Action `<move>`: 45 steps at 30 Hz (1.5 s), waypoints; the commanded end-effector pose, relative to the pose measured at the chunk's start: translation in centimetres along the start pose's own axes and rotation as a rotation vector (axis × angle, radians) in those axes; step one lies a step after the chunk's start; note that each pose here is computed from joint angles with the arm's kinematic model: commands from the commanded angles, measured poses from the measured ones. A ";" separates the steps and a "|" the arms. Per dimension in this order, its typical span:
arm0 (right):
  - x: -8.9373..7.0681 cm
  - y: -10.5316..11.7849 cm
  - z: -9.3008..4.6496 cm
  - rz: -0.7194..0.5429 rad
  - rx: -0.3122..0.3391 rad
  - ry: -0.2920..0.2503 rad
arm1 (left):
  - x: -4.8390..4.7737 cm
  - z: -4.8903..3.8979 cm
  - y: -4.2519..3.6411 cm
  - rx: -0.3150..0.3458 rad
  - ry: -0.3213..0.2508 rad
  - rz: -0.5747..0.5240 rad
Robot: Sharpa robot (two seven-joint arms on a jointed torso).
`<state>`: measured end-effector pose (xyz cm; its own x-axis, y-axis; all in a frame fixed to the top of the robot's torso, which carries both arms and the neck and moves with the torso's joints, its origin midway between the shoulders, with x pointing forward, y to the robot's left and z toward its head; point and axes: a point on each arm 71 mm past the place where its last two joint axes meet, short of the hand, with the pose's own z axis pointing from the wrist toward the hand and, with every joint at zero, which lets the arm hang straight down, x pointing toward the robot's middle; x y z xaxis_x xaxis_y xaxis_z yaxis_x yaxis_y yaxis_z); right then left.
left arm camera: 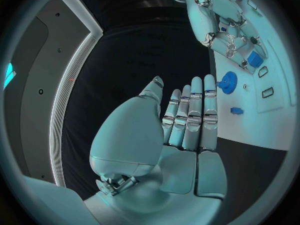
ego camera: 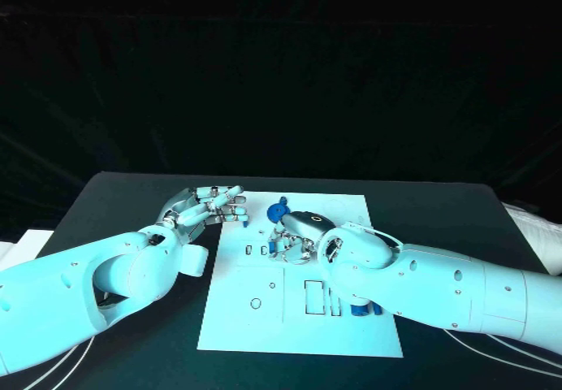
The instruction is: Assemble the parts on the task board
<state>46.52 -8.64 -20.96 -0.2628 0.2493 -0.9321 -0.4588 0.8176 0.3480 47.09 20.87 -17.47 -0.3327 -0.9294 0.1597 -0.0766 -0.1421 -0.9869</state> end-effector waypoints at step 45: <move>-15.3 -8.0 -8.1 0.528 -0.056 -0.328 | 0.94 4.13 -0.64 -0.570 0.209 1.002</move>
<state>47.24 -23.04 -8.48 -0.1451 0.7330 -0.6646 -0.4165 0.5640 0.7130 50.65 18.36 -16.19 -0.5804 -0.6459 -0.4959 -0.1008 0.6613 -0.7433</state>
